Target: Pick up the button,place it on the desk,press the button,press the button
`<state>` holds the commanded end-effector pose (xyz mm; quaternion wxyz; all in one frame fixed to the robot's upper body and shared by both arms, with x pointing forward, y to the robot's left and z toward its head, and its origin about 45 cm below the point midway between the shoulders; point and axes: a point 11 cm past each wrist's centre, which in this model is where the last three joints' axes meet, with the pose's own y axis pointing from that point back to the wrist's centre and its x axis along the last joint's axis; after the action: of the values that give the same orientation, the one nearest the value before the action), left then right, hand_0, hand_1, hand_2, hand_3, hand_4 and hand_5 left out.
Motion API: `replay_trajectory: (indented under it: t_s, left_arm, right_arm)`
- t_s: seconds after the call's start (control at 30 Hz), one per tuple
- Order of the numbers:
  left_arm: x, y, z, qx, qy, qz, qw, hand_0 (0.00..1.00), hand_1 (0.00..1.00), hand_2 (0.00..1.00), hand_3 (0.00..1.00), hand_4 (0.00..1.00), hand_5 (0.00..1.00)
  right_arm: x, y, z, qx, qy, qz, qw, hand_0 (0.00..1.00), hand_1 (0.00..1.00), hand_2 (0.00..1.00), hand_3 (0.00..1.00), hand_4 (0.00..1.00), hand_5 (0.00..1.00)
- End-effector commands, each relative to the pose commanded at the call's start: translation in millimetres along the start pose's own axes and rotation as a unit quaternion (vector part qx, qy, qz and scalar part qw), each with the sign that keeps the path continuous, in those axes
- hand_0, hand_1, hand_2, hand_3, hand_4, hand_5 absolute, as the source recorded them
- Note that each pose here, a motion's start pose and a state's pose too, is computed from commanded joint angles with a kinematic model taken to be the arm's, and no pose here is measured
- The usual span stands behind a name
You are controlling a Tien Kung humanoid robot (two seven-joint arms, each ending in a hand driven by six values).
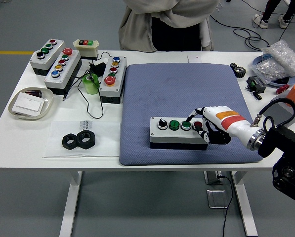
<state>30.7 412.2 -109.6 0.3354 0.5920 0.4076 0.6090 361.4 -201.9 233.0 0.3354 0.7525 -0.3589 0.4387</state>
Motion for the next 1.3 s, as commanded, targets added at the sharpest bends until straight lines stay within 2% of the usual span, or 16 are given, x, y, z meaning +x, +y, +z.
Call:
replay_trajectory:
  t_s: [0.73, 0.93, 1.0, 1.03, 1.2, 1.23, 1.3]
  left_arm:
    - [-0.8, 0.1, -0.6, 0.000, 0.000, -0.001, 1.000, 0.773, 0.802, 0.883, 0.799, 0.562, 0.998]
    - [-1.1, 0.3, 0.2, 0.000, 0.000, -0.001, 1.000, 0.773, 0.802, 0.883, 0.799, 0.562, 0.998]
    - [-1.1, 0.3, 0.4, -0.001, 0.001, -0.001, 1.000, 0.773, 0.802, 0.883, 0.799, 0.562, 0.998]
    - [-1.1, 0.3, 0.6, -0.001, 0.001, -0.001, 1.000, 0.772, 0.803, 0.883, 0.799, 0.562, 0.998]
    - [-1.1, 0.4, 0.9, -0.002, 0.002, -0.001, 1.000, 0.772, 0.803, 0.883, 0.799, 0.562, 0.998]
    - [-1.1, 0.4, 0.9, -0.001, 0.001, -0.001, 1.000, 0.772, 0.802, 0.883, 0.798, 0.562, 0.998]
    - [-1.2, 0.4, 0.8, -0.001, 0.001, -0.001, 1.000, 0.772, 0.802, 0.883, 0.798, 0.562, 0.998]
  right_arm:
    - [-15.2, -6.5, 0, -0.007, 0.009, -0.025, 1.000, 0.081, 0.002, 0.060, 0.650, 0.527, 0.002]
    - [-2.0, -6.9, -5, 0.001, 0.008, 0.001, 1.000, 0.081, 0.002, 0.061, 0.652, 0.528, 0.002]
    - [8.9, -5.3, -8, 0.006, 0.004, 0.022, 1.000, 0.081, 0.002, 0.061, 0.652, 0.528, 0.002]
    - [17.0, -3.8, -10, 0.011, -0.002, 0.035, 0.999, 0.103, 0.002, 0.068, 0.684, 0.584, 0.002]
    - [42.4, 0.8, -12, 0.017, -0.043, 0.068, 0.997, 0.103, 0.002, 0.068, 0.684, 0.584, 0.002]
    - [48.5, 1.7, -10, 0.015, -0.058, 0.077, 0.995, 0.388, 0.258, 0.428, 0.996, 0.683, 0.090]
    - [61.1, 4.2, -3, 0.007, -0.090, 0.098, 0.991, 0.388, 0.258, 0.428, 0.996, 0.683, 0.090]
